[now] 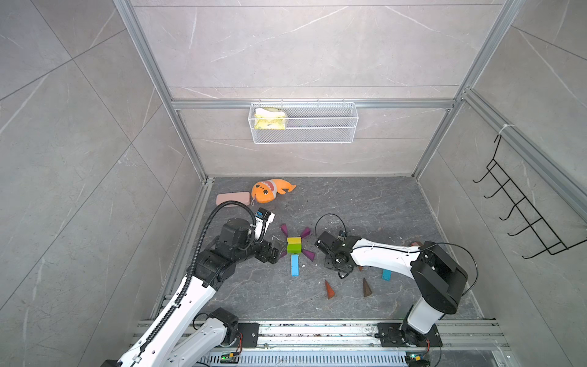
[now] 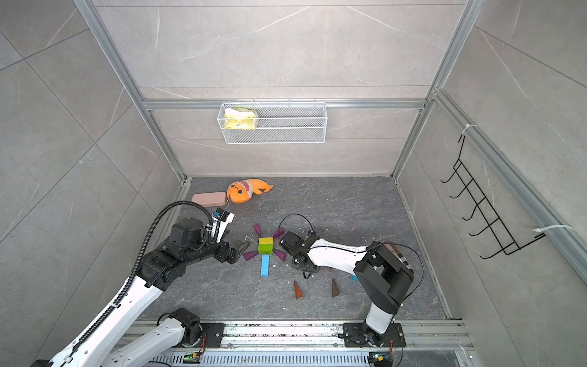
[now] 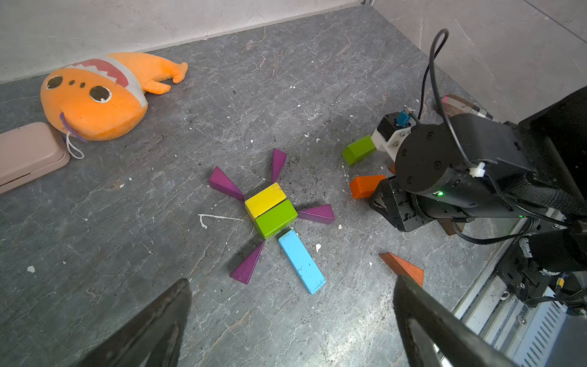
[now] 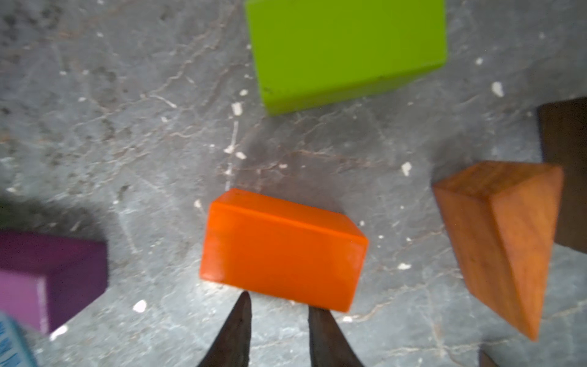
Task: Assemble a small pinwheel with building blocks
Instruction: Assemble the building block at the center of the board.
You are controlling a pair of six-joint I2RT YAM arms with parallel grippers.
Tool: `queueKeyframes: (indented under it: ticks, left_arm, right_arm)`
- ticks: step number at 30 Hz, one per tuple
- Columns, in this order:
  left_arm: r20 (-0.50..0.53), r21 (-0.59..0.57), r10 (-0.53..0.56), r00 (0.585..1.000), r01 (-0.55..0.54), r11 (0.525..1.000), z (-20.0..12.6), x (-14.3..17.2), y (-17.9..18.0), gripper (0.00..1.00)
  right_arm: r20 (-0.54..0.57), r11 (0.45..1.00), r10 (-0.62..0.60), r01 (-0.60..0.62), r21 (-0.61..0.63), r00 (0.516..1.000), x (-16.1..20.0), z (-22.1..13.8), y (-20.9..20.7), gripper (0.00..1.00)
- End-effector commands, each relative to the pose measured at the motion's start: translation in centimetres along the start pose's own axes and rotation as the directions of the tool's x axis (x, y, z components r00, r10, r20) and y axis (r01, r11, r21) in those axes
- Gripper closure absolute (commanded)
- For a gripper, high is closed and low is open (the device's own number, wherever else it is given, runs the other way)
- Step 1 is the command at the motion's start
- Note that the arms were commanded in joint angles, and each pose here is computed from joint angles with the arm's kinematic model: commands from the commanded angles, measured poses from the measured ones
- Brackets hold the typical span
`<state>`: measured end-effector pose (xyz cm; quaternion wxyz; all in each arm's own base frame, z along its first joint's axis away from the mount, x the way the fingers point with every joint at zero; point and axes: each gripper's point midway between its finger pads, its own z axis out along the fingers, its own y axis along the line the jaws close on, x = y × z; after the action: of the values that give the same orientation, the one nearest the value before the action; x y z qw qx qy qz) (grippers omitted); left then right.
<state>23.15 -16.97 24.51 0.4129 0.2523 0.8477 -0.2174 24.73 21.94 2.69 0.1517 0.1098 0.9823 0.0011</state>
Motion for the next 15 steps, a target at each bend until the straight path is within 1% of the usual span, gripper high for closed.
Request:
queueKeyframes:
  ticks: [1, 6, 10, 15]
  left_arm:
    - [0.032, 0.025, 0.03, 0.999, -0.03, 0.999, -0.1, -0.8, -0.4, 0.0]
    - [0.027, 0.026, 0.029, 0.999, -0.03, 0.999, 0.0, -0.7, -0.4, 0.0]
    - [0.021, 0.029, 0.03, 0.999, -0.03, 0.999, 0.2, -0.6, -0.4, 0.0]
    - [0.015, 0.03, 0.029, 0.999, -0.029, 0.999, 0.3, -0.5, -0.4, 0.0]
  right_arm:
    - [0.018, 1.0, -0.012, 0.011, 0.021, 1.0, -0.4, -0.3, -1.1, 0.67]
    - [0.036, 1.0, 0.001, -0.002, 0.016, 0.999, -1.1, -0.5, -1.4, 0.67]
    - [0.064, 0.998, -0.047, 0.044, 0.037, 0.997, -2.0, -0.8, -1.7, 0.67]
    - [0.057, 0.992, -0.122, 0.123, -0.007, 0.991, -2.2, -1.6, -0.4, 0.64]
